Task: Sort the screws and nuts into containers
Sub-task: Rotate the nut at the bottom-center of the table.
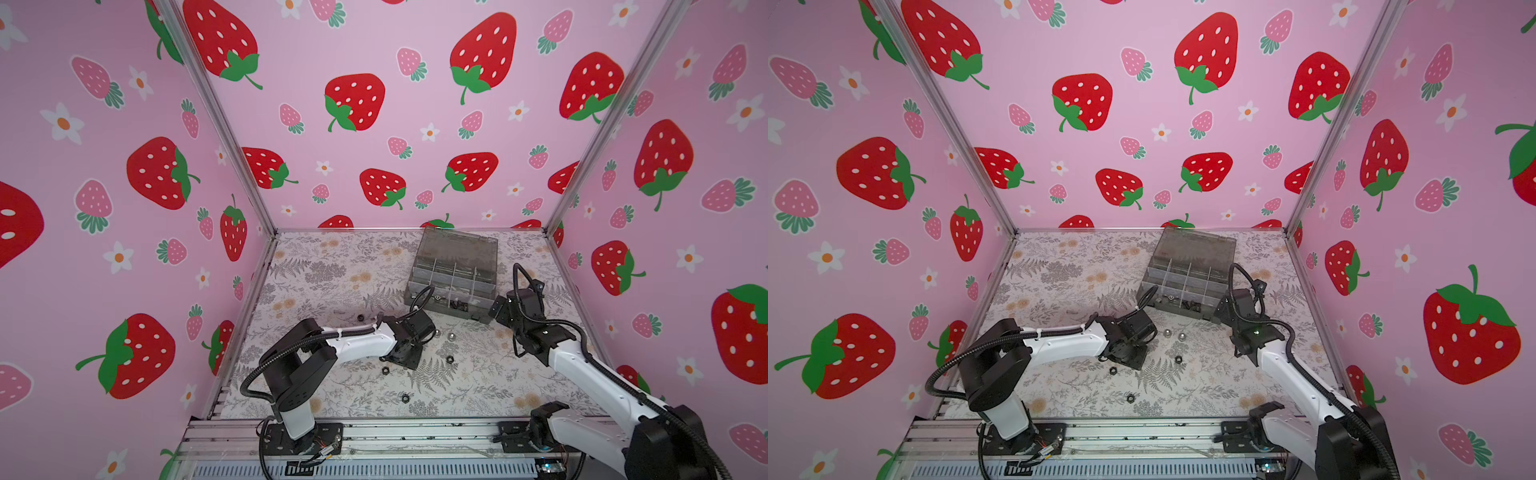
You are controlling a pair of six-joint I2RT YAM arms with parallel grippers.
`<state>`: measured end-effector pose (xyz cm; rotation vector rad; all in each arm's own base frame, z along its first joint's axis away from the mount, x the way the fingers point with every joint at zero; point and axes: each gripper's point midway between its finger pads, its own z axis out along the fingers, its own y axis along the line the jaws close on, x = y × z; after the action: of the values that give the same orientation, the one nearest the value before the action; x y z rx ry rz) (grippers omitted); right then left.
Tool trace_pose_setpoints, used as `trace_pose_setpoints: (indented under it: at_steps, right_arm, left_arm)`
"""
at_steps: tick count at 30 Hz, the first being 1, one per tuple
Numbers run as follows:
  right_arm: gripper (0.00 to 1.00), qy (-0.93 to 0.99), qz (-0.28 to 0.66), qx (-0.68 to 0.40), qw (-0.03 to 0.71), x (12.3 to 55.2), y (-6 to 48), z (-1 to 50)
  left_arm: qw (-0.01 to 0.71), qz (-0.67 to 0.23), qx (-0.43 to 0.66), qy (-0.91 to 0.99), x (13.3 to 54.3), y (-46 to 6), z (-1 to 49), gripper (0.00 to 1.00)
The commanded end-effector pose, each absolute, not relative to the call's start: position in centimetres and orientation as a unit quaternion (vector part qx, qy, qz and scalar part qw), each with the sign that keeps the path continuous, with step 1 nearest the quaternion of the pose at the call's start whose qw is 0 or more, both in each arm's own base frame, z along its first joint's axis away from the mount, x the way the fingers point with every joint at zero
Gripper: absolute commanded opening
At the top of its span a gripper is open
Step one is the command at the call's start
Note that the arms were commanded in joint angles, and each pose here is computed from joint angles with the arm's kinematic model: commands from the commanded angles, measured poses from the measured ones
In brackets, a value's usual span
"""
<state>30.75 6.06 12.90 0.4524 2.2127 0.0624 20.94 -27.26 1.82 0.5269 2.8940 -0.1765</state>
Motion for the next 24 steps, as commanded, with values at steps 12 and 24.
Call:
trace_pose_setpoints:
  at_steps: [12,24]
  right_arm:
    - [1.00,0.885,0.015,0.192,0.423,30.6,5.5,12.3]
    - [1.00,0.884,0.014,0.193,0.425,30.7,5.5,12.4]
  left_arm:
    - [0.084,-0.018,0.177,0.980,20.2,-25.2,1.8,0.50]
    - [0.095,-0.043,0.190,0.976,21.1,-27.6,1.4,0.48]
